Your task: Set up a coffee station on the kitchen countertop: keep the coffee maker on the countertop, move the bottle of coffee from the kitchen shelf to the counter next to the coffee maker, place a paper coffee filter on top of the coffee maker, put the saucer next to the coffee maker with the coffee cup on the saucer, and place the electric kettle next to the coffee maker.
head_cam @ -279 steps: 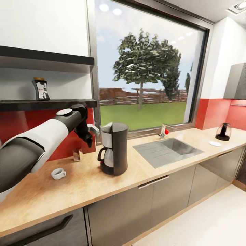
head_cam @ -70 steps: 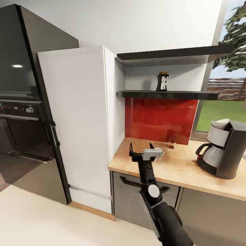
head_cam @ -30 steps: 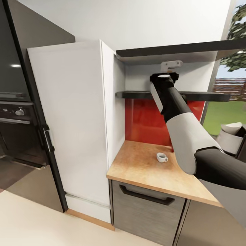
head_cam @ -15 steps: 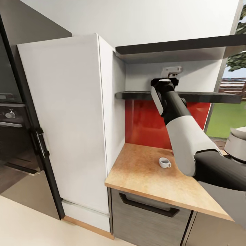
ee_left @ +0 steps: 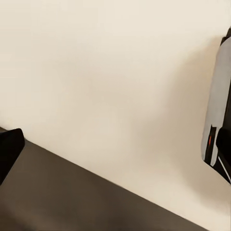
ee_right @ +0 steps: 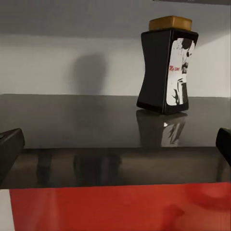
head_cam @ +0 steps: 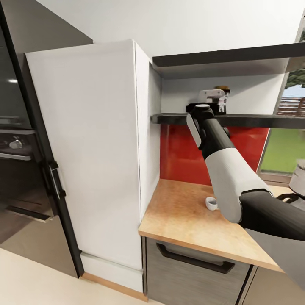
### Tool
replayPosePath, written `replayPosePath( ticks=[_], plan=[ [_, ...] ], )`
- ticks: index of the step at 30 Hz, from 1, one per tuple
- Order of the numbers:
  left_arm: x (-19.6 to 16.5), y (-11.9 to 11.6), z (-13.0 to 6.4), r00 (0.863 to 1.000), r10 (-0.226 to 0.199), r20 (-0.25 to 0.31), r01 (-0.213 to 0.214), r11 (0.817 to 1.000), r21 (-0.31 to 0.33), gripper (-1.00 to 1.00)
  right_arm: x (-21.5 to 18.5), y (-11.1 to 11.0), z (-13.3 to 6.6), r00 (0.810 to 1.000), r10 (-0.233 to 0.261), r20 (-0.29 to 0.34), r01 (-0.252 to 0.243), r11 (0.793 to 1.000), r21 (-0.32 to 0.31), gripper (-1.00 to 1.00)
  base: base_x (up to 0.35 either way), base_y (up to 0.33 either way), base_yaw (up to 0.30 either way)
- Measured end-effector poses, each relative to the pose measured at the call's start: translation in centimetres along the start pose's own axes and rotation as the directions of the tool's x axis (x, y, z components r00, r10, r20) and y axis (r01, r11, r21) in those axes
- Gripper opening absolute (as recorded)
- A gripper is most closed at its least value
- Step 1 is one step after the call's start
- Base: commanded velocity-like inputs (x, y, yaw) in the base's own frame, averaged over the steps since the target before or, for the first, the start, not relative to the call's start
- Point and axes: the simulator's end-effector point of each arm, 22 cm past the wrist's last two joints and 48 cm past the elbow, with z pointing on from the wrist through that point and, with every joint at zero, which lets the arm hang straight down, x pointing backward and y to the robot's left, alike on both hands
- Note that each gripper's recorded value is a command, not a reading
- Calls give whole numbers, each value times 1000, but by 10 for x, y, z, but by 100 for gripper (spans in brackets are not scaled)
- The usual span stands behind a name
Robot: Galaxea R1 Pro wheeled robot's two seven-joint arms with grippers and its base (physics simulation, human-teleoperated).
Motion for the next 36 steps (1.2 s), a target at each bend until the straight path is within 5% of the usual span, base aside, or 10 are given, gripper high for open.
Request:
replayPosePath(
  ticks=[16, 22, 36],
  plan=[
    [20, 8, 1, 1000, 10, -18, -10, 1000, -15, 100, -10, -12, -5, 1000, 9, 12, -9, 999, 40, 100, 5, 12, -264],
    [59, 23, 2, 992, 36, -119, -40, 999, -34, 100, -14, -15, -7, 1000, 11, 17, -11, 999, 50, 100, 0, 161, -267],
    [88, 33, 2, 986, 53, -160, -61, 997, -44, 100, -16, -15, -9, 1000, 11, 20, -11, 999, 50, 100, 32, 139, -69]
  ],
)
